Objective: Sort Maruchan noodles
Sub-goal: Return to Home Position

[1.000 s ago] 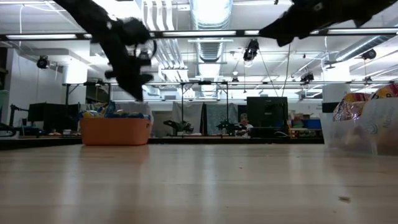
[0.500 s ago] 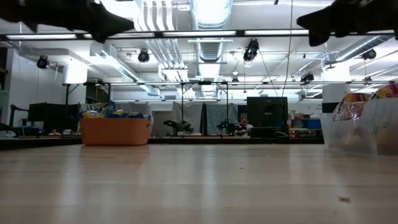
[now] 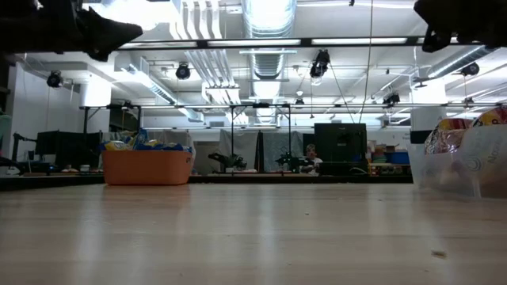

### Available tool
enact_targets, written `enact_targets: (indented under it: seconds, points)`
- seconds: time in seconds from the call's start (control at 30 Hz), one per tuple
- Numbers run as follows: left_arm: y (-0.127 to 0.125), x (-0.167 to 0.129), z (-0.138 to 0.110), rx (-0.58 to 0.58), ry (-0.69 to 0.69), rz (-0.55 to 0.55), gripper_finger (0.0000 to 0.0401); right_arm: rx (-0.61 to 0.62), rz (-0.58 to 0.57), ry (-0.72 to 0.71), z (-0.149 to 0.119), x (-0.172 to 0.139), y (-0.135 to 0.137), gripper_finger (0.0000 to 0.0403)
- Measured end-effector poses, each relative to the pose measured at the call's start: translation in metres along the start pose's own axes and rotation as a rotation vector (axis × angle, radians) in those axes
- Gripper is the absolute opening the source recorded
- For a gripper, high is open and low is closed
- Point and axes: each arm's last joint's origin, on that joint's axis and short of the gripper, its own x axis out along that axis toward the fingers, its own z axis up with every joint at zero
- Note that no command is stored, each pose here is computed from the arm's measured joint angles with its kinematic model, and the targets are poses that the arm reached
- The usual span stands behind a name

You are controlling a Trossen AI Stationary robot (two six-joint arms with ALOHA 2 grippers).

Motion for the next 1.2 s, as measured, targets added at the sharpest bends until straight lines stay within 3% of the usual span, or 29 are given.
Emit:
enact_targets:
  seconds: [0.23, 0.43, 0.63, 0.77, 0.9, 1.2]
  points:
    - [-0.005, -0.007, -0.019, -0.081, -0.023, 0.004, 0.0042, -0.01, -0.006, 0.034, -0.009, -0.001, 0.001, 0.0009]
    - [-0.009, -0.009, -0.039, -0.12, 0.014, 0.003, 0.0042, 0.005, -0.051, 0.134, -0.039, 0.001, 0.005, 0.0009]
    - [-0.012, -0.01, -0.056, -0.143, 0.032, 0.005, 0.0042, 0.062, -0.119, 0.14, -0.055, 0.001, 0.006, 0.0009]
    - [-0.012, -0.009, -0.056, -0.173, 0.036, 0.005, 0.0042, 0.083, -0.12, 0.147, -0.056, 0.001, 0.006, 0.0009]
    - [-0.012, -0.009, -0.055, -0.289, 0.036, 0.007, 0.0042, 0.082, -0.118, 0.158, -0.057, 0.002, 0.006, 0.0009]
    - [-0.012, -0.009, -0.055, -0.303, 0.041, 0.007, 0.0042, 0.093, -0.119, 0.173, -0.058, 0.002, 0.006, 0.0009]
